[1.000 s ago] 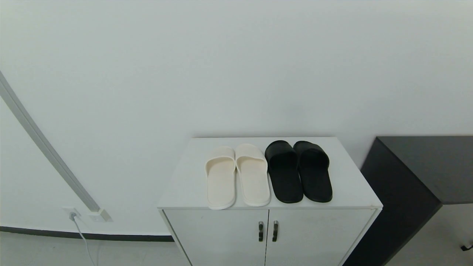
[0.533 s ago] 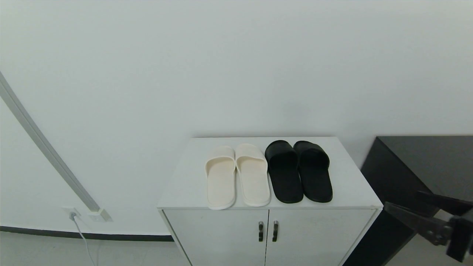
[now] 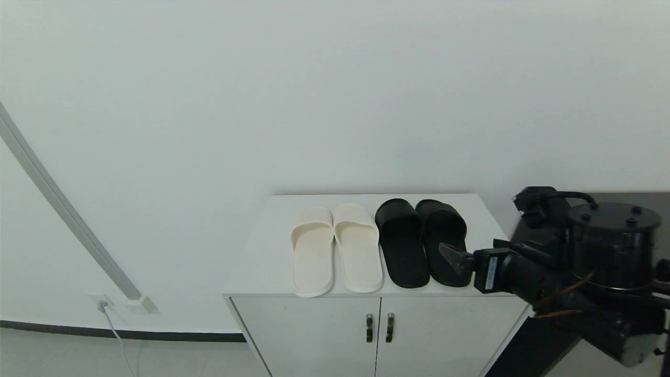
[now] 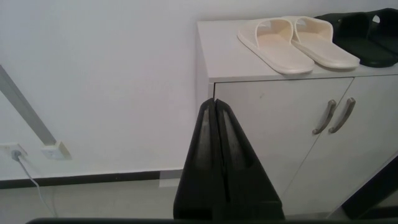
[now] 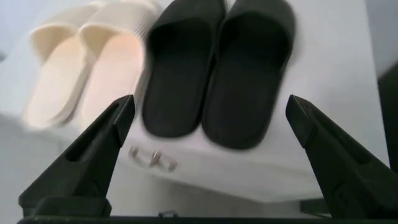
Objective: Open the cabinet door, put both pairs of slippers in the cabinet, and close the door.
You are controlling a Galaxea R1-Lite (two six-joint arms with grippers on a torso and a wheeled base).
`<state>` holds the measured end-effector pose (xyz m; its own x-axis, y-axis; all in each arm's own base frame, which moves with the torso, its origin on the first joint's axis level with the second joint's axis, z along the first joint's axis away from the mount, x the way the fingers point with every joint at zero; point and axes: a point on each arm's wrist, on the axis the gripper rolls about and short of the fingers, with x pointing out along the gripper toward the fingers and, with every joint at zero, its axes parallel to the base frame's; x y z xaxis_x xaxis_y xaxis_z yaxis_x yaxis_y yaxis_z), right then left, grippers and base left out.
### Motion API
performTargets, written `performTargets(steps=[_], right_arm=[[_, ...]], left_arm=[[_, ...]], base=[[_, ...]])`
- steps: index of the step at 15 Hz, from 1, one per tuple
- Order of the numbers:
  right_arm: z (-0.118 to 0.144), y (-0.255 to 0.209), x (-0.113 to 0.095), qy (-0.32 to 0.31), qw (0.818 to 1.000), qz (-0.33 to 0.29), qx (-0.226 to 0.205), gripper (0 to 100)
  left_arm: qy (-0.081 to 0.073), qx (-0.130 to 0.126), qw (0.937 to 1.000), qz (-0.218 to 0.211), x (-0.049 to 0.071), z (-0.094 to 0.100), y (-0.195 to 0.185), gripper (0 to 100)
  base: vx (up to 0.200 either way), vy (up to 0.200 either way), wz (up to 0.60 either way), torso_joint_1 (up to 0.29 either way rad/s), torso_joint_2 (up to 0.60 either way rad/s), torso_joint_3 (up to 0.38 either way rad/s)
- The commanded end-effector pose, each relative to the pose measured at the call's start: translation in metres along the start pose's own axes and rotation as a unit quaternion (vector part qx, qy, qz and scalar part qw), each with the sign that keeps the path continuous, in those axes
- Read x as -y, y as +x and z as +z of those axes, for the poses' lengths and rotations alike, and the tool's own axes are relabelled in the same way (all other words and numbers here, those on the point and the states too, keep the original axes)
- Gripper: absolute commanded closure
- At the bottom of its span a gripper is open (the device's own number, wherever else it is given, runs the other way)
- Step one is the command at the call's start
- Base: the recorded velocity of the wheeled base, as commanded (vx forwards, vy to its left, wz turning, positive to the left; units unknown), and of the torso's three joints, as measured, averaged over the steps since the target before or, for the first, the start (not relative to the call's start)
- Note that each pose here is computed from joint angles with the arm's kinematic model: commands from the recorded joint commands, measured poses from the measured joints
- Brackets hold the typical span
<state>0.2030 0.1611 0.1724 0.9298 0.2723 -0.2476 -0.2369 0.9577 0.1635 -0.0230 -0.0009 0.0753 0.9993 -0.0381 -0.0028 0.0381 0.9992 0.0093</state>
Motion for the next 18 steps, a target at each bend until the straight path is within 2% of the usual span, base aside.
performTargets(steps=[1, 5, 9, 13, 18], right_arm=[[-0.018, 0.049, -0.018, -0.012, 0.999, -0.042, -0.006, 0], [-0.033, 0.088, -0.027, -0.018, 0.997, -0.079, 0.003, 0], [-0.043, 0.124, -0.023, -0.025, 0.993, -0.114, 0.014, 0], [-0.042, 0.163, -0.020, -0.029, 0.991, -0.129, 0.034, 0], [-0.035, 0.189, -0.021, -0.045, 0.989, -0.129, 0.057, 0]], left_arm=[[0.000, -0.001, 1.0000, 0.001, 0.000, 0.000, 0.000, 100], [0.000, -0.001, 1.0000, 0.001, 0.000, 0.000, 0.000, 100], [0.000, -0.001, 1.0000, 0.001, 0.000, 0.000, 0.000, 100], [0.000, -0.001, 1.0000, 0.000, 0.000, 0.000, 0.000, 100], [0.000, -0.001, 1.0000, 0.000, 0.000, 0.000, 0.000, 100]], base=[[0.000, 0.000, 0.00, 0.000, 0.00, 0.000], [0.000, 0.000, 0.00, 0.000, 0.00, 0.000], [0.000, 0.000, 0.00, 0.000, 0.00, 0.000], [0.000, 0.000, 0.00, 0.000, 0.00, 0.000], [0.000, 0.000, 0.00, 0.000, 0.00, 0.000]])
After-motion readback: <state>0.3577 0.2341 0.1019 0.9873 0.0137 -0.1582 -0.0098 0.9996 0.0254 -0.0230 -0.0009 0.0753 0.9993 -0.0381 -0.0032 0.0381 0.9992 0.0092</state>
